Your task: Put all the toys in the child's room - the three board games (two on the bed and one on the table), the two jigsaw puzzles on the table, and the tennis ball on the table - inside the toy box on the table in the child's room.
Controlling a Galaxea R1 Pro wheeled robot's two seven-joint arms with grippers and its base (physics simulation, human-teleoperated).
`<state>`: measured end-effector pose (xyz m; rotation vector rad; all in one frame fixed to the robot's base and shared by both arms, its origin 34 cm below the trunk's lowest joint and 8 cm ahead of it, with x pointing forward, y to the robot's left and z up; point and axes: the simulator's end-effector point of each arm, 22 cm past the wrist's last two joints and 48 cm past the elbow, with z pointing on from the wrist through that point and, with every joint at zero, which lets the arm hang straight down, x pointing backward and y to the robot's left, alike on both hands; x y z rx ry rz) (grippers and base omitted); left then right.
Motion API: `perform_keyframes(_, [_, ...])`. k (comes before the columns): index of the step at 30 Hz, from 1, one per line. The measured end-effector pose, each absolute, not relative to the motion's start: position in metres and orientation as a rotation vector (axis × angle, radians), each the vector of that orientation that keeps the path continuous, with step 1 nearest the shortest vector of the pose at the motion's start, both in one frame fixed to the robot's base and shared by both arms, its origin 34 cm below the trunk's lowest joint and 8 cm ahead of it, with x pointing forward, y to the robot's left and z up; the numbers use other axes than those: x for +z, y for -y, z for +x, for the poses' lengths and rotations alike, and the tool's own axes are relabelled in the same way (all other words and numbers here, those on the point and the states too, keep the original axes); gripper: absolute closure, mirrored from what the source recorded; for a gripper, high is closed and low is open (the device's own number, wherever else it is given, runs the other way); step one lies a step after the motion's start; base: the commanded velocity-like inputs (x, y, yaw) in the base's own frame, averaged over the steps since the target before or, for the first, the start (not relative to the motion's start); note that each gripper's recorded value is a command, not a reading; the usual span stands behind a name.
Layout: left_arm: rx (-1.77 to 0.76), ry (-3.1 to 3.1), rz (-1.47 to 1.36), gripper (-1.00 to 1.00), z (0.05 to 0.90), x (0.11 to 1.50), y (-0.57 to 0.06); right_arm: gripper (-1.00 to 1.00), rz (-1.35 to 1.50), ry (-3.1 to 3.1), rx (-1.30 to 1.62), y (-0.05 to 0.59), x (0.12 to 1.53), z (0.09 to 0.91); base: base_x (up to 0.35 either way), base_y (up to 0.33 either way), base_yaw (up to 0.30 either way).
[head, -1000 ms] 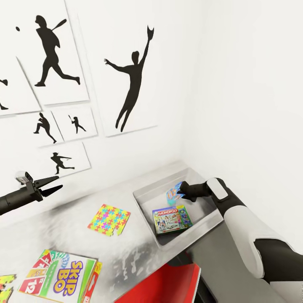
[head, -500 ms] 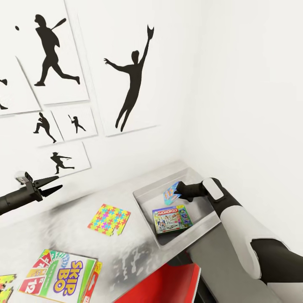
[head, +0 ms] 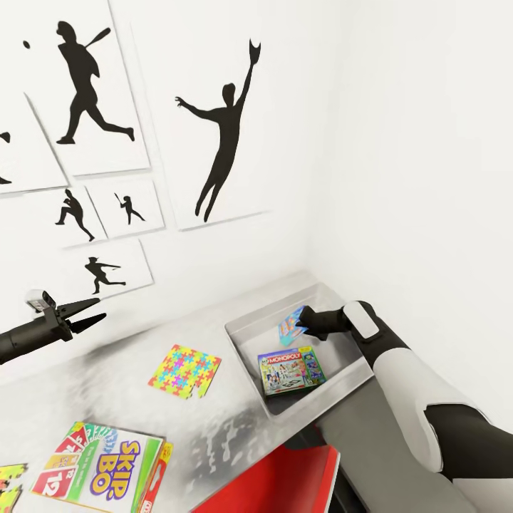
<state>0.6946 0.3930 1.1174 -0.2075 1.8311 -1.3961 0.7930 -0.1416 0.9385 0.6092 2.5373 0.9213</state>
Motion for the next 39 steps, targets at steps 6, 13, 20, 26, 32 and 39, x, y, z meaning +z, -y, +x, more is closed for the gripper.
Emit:
perform_keyframes(6, [-1.396,-1.839,-0.214,-1.00,0.696,1.112,-0.393,1.00,0.624,-2.526,0.914,0.143,0.934,0.796,0.000,0.000,0.000])
perform_keyframes(13, [-1.398,-1.848,-0.222,-1.00,0.697,1.106,-0.393,1.00,0.632,-2.533,0.913,0.143,0.927,0.796,0.000,0.000,0.000])
perform_keyframes(20, [-1.399,-1.857,-0.231,-1.00,0.698,1.099,-0.393,1.00,0.639,-2.542,0.912,0.143,0.919,0.796,0.000,0.000,0.000])
perform_keyframes(26, [-1.400,-1.866,-0.238,-1.00,0.699,1.093,-0.393,1.00,0.645,-2.551,0.912,0.143,0.912,0.795,0.000,0.000,0.000])
perform_keyframes(32, [-1.401,-1.874,-0.246,-1.00,0.700,1.088,-0.393,1.00,0.651,-2.559,0.910,0.143,0.906,0.794,0.000,0.000,0.000])
perform_keyframes(39, [-1.403,-1.883,-0.253,-1.00,0.701,1.081,-0.393,1.00,0.669,-2.555,0.928,0.142,0.902,0.795,0.000,0.000,0.000])
